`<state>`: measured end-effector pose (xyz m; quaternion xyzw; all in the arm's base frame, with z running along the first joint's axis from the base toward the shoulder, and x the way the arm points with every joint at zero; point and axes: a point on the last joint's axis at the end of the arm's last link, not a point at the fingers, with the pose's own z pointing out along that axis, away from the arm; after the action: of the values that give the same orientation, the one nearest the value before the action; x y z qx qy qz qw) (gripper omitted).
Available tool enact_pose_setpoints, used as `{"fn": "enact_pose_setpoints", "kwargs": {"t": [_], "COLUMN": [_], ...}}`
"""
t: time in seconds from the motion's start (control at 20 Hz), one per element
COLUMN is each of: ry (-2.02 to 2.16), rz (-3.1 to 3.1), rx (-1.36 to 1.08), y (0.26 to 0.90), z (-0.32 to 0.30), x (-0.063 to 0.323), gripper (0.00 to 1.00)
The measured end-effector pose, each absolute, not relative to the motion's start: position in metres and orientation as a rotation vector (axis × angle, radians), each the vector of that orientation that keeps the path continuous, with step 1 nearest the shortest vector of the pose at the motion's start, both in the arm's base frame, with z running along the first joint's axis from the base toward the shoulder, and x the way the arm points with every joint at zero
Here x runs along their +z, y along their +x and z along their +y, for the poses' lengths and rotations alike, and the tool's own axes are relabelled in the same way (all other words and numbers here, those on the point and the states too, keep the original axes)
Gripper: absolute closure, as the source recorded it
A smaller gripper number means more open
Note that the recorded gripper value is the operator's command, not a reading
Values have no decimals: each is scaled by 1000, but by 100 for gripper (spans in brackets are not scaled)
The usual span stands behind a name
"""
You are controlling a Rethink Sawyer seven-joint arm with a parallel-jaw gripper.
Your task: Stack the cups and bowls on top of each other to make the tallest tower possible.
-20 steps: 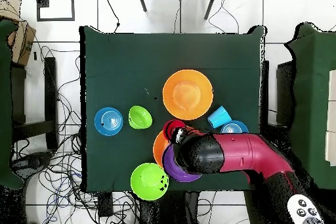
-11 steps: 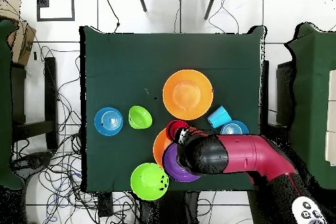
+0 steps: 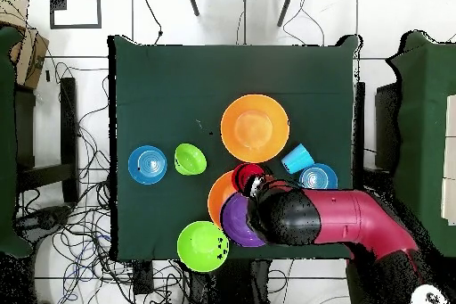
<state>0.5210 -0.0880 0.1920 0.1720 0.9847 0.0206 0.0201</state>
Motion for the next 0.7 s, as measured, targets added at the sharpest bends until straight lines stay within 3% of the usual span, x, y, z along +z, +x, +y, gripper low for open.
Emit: {"fn": "enact_pose_setpoints", "kwargs": {"t": [0.7], "ry": [534], "rz": [3098], "rx": [35], "y": [484], "z": [-88], "x": [192], "gripper": [100]}}
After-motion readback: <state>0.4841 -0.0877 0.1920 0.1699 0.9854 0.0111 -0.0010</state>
